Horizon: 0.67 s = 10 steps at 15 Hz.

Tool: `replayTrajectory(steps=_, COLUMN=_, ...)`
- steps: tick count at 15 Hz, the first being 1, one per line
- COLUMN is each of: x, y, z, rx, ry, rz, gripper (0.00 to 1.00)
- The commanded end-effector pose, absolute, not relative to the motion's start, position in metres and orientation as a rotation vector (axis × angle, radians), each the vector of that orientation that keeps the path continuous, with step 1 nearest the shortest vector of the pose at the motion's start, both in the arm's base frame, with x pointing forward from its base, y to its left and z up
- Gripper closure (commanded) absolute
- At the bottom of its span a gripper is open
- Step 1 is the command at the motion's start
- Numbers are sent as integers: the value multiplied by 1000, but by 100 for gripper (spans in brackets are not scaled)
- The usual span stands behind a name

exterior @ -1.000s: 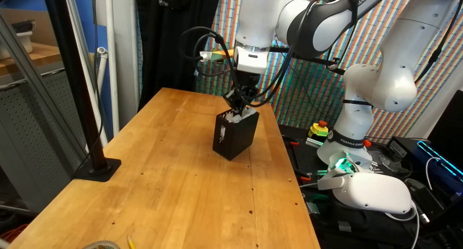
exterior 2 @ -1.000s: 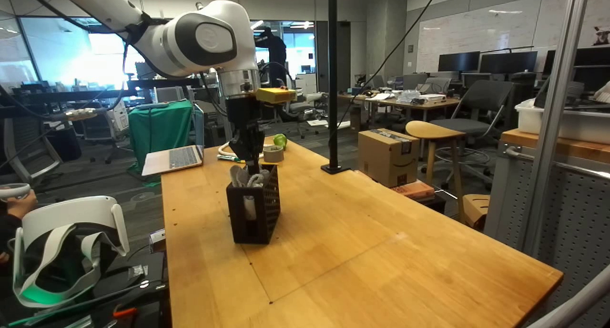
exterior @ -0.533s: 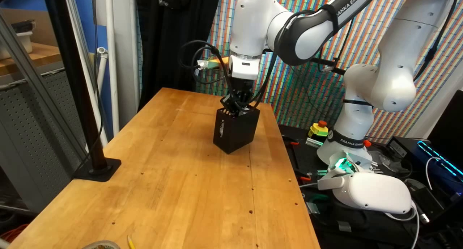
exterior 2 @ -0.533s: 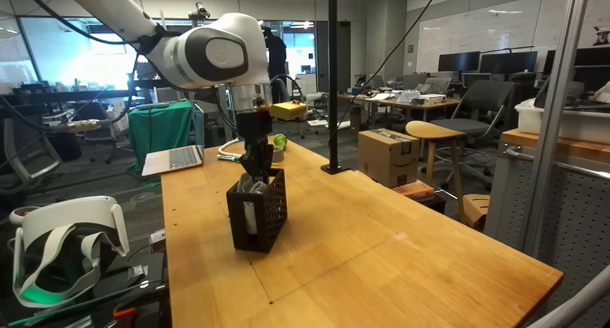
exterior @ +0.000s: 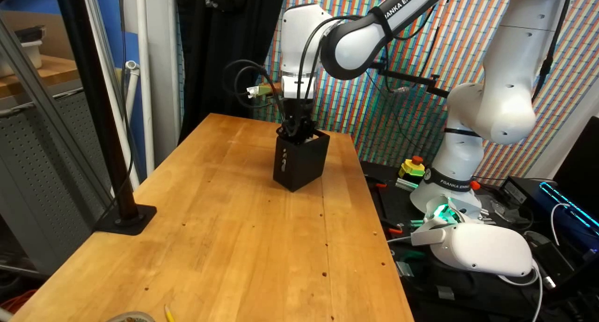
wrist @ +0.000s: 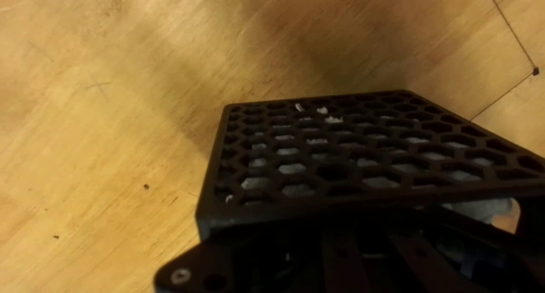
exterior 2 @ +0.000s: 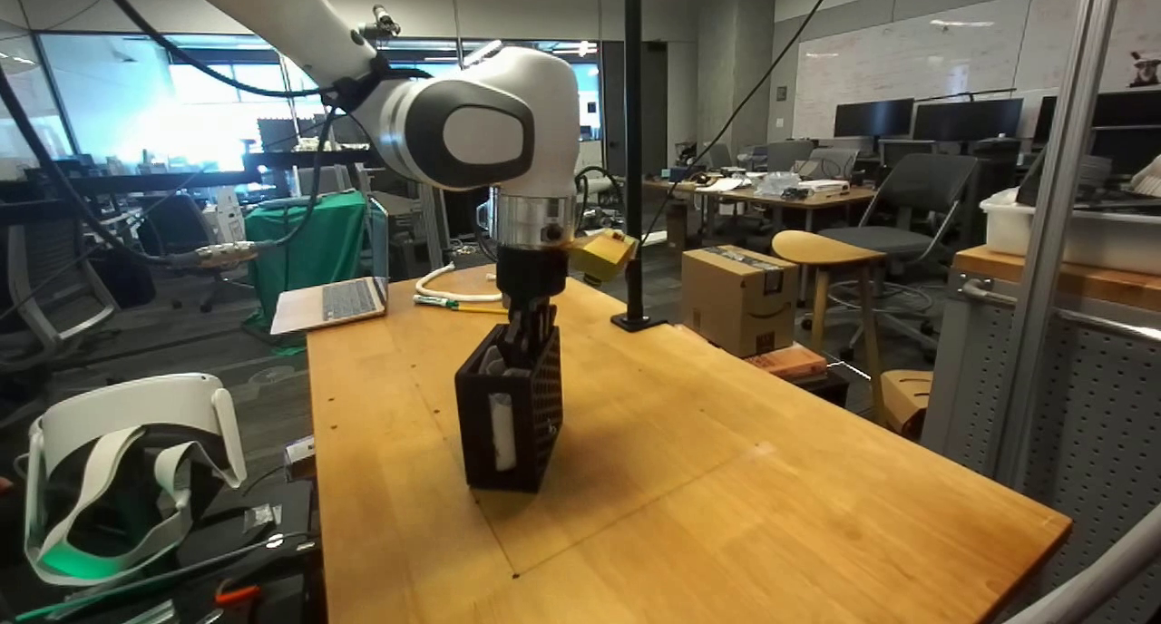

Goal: Pick up the cloth from the table and put it in the box

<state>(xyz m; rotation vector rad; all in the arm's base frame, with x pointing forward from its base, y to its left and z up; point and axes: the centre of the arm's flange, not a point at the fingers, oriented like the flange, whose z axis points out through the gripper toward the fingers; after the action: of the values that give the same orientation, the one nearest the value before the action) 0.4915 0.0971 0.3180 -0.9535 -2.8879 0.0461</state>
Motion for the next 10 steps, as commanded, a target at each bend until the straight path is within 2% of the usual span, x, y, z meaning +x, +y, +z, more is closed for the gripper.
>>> replayTrajectory(steps=1, x=510, y=86, z=315, rx=-927, ry=-2841, rz=-13, gripper=95)
replayTrajectory(steps=10, x=465, y=102, z=377, rx=-991, ry=-3016, rz=-42, gripper=95)
